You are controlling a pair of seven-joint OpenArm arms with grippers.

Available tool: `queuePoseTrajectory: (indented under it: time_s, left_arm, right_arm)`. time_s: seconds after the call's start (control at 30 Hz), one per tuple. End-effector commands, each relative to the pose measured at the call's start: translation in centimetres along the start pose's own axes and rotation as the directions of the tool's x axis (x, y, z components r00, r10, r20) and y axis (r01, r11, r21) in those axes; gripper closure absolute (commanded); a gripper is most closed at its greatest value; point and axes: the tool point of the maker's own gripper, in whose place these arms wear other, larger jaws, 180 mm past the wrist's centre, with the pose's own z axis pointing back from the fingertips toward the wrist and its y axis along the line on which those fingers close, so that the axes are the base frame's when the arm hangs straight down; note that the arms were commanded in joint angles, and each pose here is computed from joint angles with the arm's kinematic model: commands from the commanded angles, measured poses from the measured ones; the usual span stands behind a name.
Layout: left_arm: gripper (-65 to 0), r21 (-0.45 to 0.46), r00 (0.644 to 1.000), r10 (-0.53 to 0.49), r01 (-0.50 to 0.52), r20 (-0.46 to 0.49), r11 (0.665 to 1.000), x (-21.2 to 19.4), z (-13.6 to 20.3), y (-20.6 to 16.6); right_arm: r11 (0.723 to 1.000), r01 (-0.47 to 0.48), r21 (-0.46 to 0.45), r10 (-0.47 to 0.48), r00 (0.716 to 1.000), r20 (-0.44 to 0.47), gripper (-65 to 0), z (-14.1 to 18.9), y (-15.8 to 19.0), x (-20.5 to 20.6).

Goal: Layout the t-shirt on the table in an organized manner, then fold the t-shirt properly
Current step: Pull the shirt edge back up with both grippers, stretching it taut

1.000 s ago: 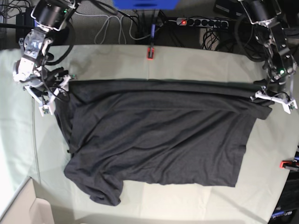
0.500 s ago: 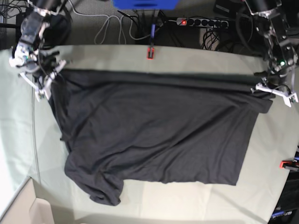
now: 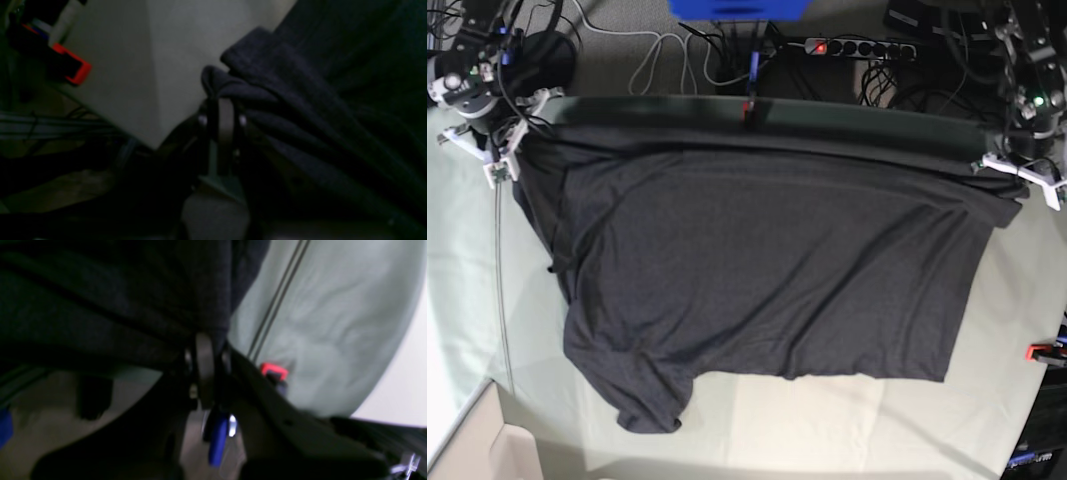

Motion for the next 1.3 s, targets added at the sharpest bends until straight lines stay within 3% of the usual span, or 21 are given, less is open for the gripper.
queuePoseTrajectory:
  time_s: [0.0, 0.17, 0.33, 0.57, 0.8, 0.97, 1.27]
  left_arm:
    - [-0.1, 0.029, 0.998, -0.019, 0.017, 0.067, 0.999, 2.0, 0.6, 0.9]
    - [-0.1, 0.023, 0.990, -0.046, 0.043, 0.131, 0.999, 4.2, 2.0, 0.7]
    - [-0.1, 0.010, 0.989, -0.042, 0.041, 0.141, 0.999, 7.2, 2.3, -0.2]
    - [-0.1, -0.004, 0.998, -0.026, 0.026, 0.062, 1.000, 8.2, 1.8, -0.9]
    - [-0.1, -0.005, 0.998, -0.025, 0.025, 0.065, 1.000, 8.4, 1.8, -1.0]
    - [-0.1, 0.002, 0.999, -0.031, 0.031, 0.037, 1.000, 7.2, 1.7, -0.6]
    - [-0.1, 0.018, 0.990, -0.003, 0.006, -0.142, 1.000, 1.1, -0.7, 0.5]
  right_arm:
    - [0.999, -0.007, -0.050, 0.007, 1.000, 0.017, 0.0, 0.9, -1.5, 0.3]
    - [0.992, 0.060, -0.114, -0.054, 0.997, 0.057, 0.0, 2.4, -3.6, 0.6]
    - [0.984, 0.059, -0.170, -0.038, 0.991, 0.125, 0.0, 3.8, -5.4, 3.2]
    - [0.986, -0.013, -0.166, 0.032, 0.993, 0.113, 0.0, 3.8, -5.6, 3.5]
    - [0.983, 0.003, -0.183, 0.017, 0.994, 0.108, 0.0, 4.0, -6.2, 3.0]
    - [0.985, 0.002, -0.173, 0.014, 0.995, 0.096, 0.0, 3.8, -5.8, 2.6]
    - [0.995, 0.087, -0.044, -0.089, 0.995, -0.035, 0.0, 0.1, -2.5, -2.7]
